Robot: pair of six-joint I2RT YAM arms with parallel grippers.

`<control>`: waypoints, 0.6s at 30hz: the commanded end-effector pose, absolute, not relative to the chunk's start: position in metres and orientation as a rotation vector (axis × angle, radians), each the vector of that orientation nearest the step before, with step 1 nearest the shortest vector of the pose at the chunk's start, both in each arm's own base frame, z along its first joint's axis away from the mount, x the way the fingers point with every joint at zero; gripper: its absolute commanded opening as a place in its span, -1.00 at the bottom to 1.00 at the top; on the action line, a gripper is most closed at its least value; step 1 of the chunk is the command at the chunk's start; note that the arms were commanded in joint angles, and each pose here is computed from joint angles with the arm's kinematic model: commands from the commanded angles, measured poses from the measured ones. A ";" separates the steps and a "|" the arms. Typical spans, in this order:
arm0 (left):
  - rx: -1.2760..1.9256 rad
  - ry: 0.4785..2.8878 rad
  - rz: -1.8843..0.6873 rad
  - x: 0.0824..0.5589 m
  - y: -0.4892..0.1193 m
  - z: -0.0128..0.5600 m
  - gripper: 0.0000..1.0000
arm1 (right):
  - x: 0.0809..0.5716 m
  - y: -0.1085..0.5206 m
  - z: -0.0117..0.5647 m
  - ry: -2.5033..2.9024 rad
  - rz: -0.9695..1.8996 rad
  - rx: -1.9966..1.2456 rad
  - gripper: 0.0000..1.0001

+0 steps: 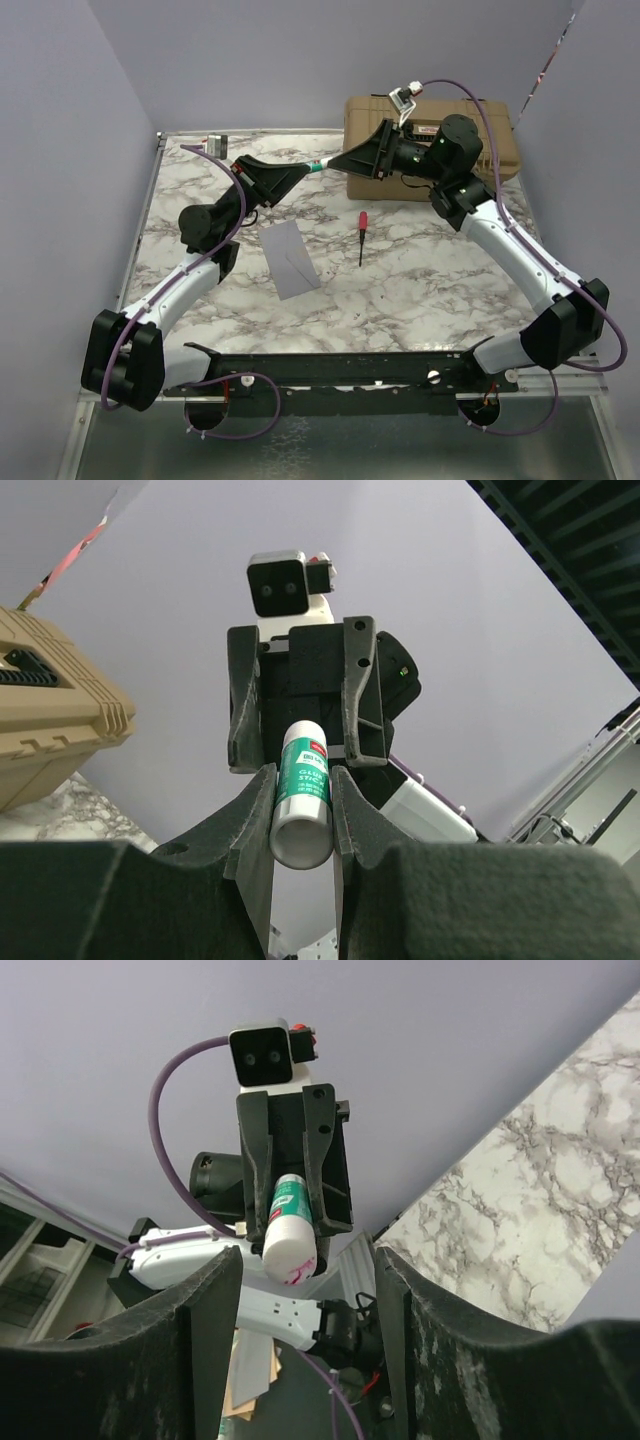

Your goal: Place the letter into the envelope and seal it

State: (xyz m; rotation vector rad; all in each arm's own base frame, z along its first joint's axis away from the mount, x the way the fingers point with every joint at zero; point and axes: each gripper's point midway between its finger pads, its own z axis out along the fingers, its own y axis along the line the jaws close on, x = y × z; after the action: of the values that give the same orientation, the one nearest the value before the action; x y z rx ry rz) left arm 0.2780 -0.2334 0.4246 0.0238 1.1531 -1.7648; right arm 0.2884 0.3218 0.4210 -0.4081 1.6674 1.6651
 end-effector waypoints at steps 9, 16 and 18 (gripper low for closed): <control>0.112 1.131 -1.768 0.265 -0.234 0.428 -1.00 | 0.293 0.328 0.429 1.663 1.727 -0.422 -0.11; 0.121 1.138 -1.771 0.266 -0.236 0.427 -1.00 | 0.291 0.332 0.427 1.660 1.768 -0.451 -0.47; 0.126 1.134 -1.770 0.266 -0.236 0.429 -1.00 | 0.291 0.333 0.425 1.662 1.782 -0.457 -0.72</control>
State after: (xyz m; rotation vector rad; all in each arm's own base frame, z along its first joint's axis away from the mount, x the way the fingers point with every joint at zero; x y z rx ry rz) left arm 0.2769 -0.2338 0.4214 0.0476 1.1673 -1.7627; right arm 0.2907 0.3300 0.4217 -0.4183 1.6829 1.7464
